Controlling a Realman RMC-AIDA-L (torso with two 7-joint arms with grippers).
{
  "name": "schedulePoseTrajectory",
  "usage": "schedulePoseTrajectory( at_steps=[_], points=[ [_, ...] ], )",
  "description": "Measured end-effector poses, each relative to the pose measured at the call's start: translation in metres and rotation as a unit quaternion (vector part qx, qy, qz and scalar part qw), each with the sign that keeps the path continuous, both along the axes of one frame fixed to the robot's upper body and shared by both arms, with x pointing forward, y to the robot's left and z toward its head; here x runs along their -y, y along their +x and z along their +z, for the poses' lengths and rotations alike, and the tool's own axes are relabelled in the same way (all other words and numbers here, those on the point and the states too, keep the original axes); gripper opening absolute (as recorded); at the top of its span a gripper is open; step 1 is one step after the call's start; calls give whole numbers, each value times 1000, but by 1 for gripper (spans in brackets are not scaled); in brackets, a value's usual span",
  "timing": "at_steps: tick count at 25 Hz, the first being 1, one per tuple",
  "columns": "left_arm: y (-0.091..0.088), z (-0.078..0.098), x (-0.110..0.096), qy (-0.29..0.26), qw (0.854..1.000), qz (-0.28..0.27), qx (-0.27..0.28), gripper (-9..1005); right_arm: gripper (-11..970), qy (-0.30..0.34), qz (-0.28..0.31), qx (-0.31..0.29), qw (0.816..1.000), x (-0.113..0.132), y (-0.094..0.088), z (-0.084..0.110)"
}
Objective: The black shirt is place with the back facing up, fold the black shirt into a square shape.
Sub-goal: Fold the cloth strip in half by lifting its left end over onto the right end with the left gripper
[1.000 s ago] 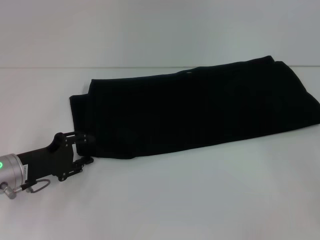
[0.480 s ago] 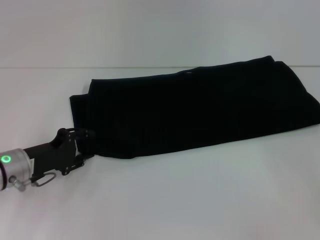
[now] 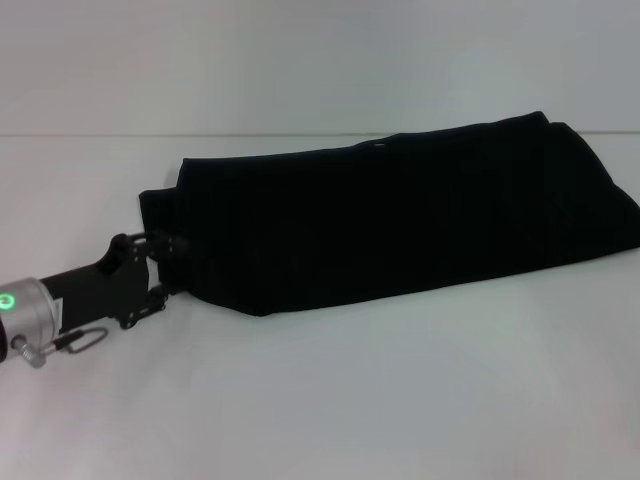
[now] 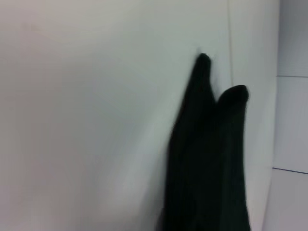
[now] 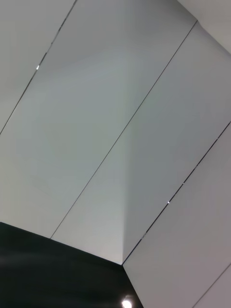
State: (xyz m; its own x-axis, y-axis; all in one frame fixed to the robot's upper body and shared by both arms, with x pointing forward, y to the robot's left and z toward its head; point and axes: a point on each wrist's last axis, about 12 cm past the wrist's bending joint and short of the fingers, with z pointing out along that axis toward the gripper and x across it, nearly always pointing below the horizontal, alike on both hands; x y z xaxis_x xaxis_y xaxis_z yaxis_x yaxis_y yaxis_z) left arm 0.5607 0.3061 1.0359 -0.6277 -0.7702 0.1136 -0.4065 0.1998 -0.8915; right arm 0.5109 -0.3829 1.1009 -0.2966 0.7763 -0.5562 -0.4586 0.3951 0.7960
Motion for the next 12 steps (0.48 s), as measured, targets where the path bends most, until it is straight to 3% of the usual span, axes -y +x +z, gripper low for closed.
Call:
schedulePoseTrajectory(
  at_steps=[6, 12],
  points=[
    [-14, -8, -5, 3, 1000, -12, -22, 581, 855, 0, 0, 1, 1000, 0, 0, 0],
    [-11, -8, -3, 14, 999, -19, -24, 581, 855, -1, 1, 2, 1000, 0, 1, 1]
  ],
)
